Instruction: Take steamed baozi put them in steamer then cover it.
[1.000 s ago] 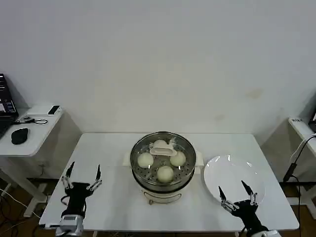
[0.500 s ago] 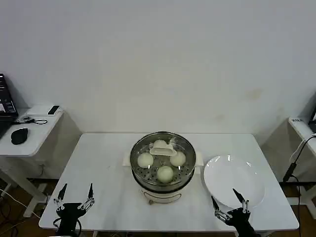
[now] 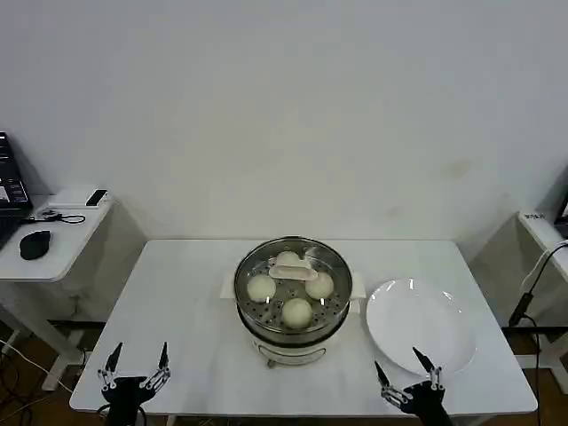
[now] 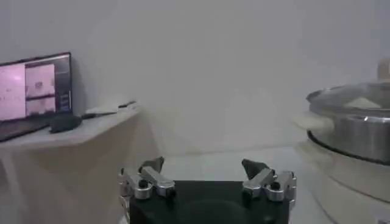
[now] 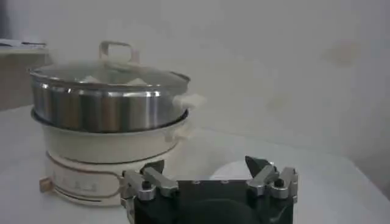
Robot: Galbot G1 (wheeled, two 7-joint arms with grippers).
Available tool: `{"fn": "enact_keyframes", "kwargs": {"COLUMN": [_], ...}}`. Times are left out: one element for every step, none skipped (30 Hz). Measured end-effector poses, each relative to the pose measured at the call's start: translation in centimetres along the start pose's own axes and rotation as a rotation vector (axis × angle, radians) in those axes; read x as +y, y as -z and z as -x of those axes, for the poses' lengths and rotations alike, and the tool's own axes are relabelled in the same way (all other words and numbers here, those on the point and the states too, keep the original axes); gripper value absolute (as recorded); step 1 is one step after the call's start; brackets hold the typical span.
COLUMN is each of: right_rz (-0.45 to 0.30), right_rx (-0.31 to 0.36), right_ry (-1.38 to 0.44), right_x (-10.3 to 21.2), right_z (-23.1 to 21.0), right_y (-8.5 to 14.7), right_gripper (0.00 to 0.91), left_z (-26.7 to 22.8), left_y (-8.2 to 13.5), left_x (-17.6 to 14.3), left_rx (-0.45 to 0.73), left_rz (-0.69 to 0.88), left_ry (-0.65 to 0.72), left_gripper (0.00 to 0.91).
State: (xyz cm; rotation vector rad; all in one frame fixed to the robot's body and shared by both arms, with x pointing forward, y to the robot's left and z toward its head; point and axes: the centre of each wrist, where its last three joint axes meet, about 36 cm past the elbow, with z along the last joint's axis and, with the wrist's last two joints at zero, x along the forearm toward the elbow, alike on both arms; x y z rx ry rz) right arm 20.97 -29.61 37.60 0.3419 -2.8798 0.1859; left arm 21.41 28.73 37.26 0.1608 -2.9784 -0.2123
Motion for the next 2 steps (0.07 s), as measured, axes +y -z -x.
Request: {"fn": "enact_keyframes", "kwargs": {"right_rz": [0.0,0.0], "right_rx": [0.003,0.005], "right_ry": [0.0,0.001], "right_x": [0.04,0.11], "right_z": [0.0,-0.01], "right_y": [0.01,0.02], "right_gripper": [0.907,0.907], "left_z": [-0.04,-0.11], "left_y": [-0.09,-0.16], "left_x": [-0.03,-0.08], "left_rx": [0.003,0.006], "left_rz": [-0.001,-0.001], "left_ry": [-0.003,-0.005], "left_gripper": [0.907,0.907]}}
